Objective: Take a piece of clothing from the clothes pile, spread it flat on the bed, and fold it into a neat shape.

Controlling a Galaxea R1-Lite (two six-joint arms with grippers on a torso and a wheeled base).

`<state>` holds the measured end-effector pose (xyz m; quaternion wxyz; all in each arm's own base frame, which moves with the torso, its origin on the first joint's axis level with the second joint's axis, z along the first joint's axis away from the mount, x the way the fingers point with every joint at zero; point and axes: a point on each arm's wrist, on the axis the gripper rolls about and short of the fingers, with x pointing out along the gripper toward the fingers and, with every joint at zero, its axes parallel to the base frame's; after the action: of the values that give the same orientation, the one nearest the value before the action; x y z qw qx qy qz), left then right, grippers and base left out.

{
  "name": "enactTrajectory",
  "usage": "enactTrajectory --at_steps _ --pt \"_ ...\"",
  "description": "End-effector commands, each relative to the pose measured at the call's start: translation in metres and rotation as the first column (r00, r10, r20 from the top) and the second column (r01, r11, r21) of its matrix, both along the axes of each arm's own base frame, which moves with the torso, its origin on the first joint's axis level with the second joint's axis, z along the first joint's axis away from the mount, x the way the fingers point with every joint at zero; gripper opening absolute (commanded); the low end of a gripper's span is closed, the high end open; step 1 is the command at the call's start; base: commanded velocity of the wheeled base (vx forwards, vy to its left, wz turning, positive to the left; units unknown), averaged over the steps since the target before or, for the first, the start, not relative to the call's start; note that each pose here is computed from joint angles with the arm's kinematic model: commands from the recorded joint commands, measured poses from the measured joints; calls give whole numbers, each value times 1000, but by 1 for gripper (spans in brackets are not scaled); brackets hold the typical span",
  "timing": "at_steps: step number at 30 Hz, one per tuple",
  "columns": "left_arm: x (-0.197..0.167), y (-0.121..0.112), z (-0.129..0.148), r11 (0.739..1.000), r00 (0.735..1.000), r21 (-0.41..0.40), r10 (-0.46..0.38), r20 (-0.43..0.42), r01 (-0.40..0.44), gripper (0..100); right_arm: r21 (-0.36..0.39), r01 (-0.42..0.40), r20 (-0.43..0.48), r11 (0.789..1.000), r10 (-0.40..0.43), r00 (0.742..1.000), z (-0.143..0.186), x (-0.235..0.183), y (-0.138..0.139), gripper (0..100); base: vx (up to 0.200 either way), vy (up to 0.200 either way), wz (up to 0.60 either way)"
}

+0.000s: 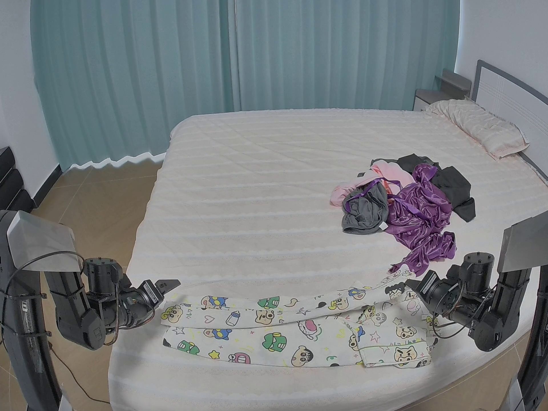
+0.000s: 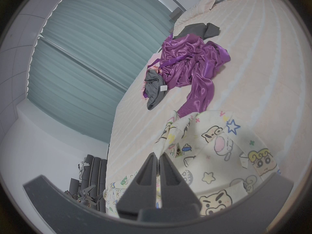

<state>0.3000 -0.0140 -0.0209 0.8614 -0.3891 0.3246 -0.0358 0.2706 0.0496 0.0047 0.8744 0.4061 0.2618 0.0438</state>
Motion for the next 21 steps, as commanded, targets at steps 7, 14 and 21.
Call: enactTrajectory --at_steps 7,14,21 --pt "1 -6 19 998 992 25 -58 -111 61 100 8 5 46 1000 -5 999 13 12 0 0 0 0 0" --pt "22 -9 24 992 990 70 -95 -107 103 100 8 7 39 1000 -7 999 12 8 -1 0 0 0 0" --pt "29 -9 18 977 984 138 -154 -92 165 100 8 1 39 1000 -1 999 11 9 1 0 0 0 0"
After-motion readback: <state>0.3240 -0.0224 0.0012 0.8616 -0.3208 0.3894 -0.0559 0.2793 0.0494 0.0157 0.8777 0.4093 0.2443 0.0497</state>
